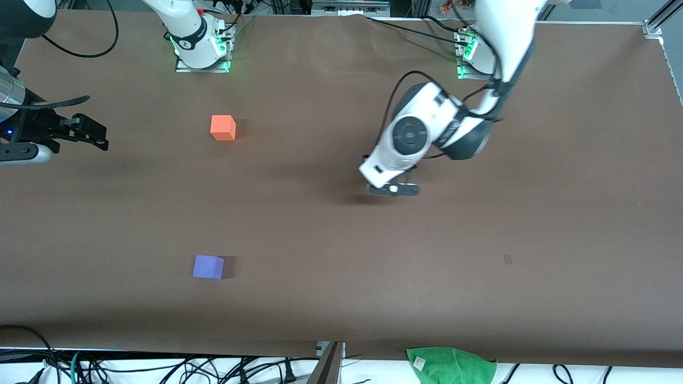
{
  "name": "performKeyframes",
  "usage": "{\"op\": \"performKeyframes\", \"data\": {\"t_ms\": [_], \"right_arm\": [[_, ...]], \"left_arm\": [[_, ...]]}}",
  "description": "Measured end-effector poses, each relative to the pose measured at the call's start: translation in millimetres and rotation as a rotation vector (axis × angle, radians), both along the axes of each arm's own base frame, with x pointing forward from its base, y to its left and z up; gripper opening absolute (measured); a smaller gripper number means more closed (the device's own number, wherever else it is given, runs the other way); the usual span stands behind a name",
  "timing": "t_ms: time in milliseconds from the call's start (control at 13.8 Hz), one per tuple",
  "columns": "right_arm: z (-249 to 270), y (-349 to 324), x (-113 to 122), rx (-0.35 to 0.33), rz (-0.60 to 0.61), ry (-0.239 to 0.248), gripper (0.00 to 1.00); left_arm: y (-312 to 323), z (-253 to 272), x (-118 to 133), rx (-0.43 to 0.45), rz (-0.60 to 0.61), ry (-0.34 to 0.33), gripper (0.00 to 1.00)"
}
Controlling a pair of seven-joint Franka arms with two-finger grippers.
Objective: Place blue block between orange and purple blocks
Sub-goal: 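Lower the left gripper and close it on the blue cube, then carry the blue cube to the table middle and open the left gripper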
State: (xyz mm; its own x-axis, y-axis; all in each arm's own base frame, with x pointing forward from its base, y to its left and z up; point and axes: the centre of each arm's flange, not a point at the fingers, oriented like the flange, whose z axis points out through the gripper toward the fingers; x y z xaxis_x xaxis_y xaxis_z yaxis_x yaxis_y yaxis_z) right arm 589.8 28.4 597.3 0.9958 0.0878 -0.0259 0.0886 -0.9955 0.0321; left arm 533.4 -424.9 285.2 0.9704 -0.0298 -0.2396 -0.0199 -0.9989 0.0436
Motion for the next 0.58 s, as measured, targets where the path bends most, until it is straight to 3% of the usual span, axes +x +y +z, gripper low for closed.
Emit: {"op": "performKeyframes", "data": {"t_ms": [580], "right_arm": [[0, 0, 0, 0.0, 0.0, 0.0, 1.0]], "left_arm": [[-66, -96, -25, -0.064, 0.078, -0.07, 0.57]]}}
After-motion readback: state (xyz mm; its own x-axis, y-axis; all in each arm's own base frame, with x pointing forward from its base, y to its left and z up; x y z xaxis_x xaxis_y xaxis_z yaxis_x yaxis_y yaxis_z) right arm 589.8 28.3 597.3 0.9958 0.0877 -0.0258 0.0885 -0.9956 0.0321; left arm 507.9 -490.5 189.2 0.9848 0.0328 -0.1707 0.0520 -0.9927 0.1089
